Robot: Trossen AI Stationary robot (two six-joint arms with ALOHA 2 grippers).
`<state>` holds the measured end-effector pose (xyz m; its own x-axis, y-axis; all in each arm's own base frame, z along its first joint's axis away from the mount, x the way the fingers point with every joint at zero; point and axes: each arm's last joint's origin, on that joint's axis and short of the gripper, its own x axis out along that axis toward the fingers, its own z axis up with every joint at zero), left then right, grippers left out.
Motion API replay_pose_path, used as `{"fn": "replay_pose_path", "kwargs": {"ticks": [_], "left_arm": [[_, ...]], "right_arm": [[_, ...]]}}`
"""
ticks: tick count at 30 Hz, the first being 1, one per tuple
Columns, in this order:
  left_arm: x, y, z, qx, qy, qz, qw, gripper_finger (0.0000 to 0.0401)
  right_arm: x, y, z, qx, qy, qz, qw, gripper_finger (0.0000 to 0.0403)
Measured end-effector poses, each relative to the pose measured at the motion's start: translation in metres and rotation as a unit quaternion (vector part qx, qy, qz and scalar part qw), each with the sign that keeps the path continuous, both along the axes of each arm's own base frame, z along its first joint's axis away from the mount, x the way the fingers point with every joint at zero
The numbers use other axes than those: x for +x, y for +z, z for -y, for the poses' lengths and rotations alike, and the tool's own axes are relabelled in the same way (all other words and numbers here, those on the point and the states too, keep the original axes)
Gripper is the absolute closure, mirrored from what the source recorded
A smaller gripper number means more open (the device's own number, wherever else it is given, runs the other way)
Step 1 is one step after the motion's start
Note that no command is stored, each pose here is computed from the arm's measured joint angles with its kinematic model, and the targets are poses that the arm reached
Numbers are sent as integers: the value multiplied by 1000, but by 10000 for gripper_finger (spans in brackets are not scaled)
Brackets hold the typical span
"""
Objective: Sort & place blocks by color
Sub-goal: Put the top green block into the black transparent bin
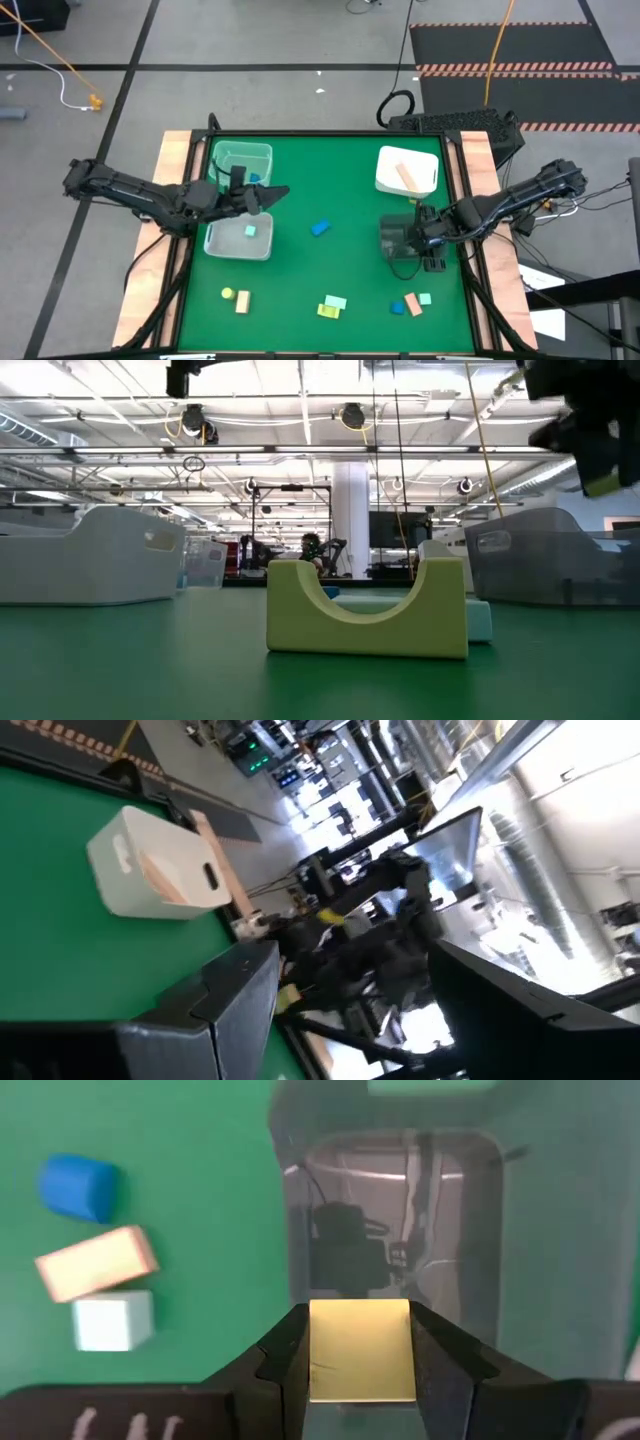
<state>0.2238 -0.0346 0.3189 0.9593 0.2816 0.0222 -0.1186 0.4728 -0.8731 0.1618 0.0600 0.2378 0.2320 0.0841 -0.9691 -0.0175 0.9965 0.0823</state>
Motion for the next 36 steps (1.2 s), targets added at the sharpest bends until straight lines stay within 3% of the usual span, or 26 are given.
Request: {"fn": "replay_pose_path", "kwargs": {"ticks": [5,9,20,26,36], "left_arm": [[13,-4,3,-9,3,18,1000,144],[20,-8,4,-18,13,26,999,144],[34,-24,7,-46,13,8,999,144],[34,-25,7,-48,14,6,999,144],[34,-25,7,-44,20,5,999,144]], "right_arm": [[-11,-30,2,13,-14,26,999,277],[-19,-42,5,-5,-35,47,998,262],[-27,-41,9,-3,-58,71,996,250],[-27,-40,11,-30,-64,86,994,212],[-27,-40,11,-27,-74,86,993,136]]}}
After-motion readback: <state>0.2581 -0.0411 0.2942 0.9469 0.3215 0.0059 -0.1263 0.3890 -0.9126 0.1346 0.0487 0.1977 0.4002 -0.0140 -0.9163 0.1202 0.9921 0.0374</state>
